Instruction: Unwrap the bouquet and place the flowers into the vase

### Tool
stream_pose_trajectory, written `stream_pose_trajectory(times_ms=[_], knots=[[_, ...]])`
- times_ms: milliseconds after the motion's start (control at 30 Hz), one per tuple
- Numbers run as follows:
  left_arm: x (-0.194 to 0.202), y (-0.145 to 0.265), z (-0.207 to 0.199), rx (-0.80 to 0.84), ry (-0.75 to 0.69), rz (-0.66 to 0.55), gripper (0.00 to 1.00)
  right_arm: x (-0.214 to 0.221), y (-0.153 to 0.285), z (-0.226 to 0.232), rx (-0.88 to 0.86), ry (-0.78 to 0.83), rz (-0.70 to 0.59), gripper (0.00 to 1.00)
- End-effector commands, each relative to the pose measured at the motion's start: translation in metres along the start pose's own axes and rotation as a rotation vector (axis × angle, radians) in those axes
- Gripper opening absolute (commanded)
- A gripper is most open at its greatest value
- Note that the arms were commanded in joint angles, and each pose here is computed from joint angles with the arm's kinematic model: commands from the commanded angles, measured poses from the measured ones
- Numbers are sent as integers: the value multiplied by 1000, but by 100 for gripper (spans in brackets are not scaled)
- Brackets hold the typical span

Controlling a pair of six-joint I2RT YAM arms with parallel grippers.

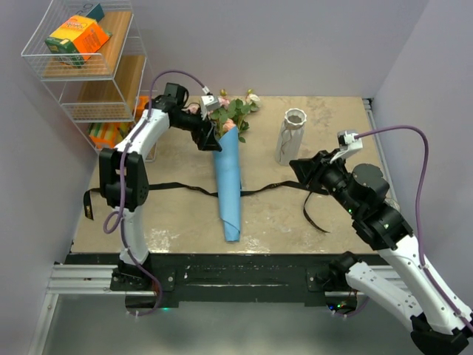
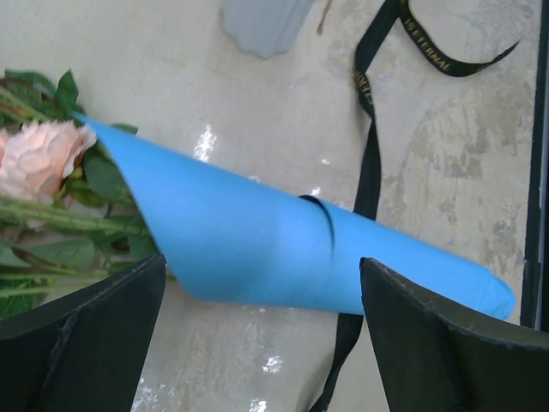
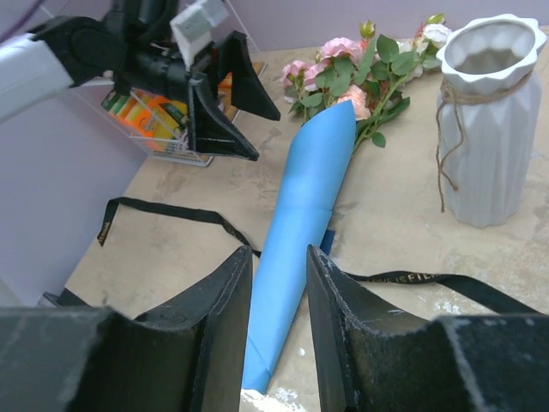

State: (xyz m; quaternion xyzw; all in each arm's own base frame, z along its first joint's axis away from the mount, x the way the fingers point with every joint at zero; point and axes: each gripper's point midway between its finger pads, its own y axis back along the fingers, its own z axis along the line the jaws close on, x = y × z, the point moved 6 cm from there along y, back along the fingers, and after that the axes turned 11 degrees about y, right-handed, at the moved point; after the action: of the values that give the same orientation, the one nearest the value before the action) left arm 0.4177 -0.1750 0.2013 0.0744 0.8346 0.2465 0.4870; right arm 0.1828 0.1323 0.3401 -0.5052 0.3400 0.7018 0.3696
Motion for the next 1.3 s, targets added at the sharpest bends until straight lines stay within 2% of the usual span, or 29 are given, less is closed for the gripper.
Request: stream_pose_trajectory(times_ms=[0,467,633,667,800,900,1067,1167,1267], knots=[[9,1,29,-17,48,3,100,-9,5,5,-41,2,-42,36],[30,-23,55,28,87,50,95,-8,0,9,-75,-2,-48,34],[33,-28,53,65,85,49,88,-5,-3,11,-92,-12,-39,32],[35,-29,52,72,87,51,85,-5,-4,11,-90,-14,-38,32],[40,-34,50,101,86,71,60,-3,-5,11,-92,-23,-37,31],[43,-36,47,127,90,82,49,-4,-5,12,-96,-23,-41,30],[40,-33,40,139,74,81,38,-3,-7,13,-105,-32,-43,28],[34,-28,35,141,62,74,24,-3,-7,13,-110,-36,-44,27],[22,-22,24,139,40,59,5,-4,-7,14,-114,-39,-46,27]])
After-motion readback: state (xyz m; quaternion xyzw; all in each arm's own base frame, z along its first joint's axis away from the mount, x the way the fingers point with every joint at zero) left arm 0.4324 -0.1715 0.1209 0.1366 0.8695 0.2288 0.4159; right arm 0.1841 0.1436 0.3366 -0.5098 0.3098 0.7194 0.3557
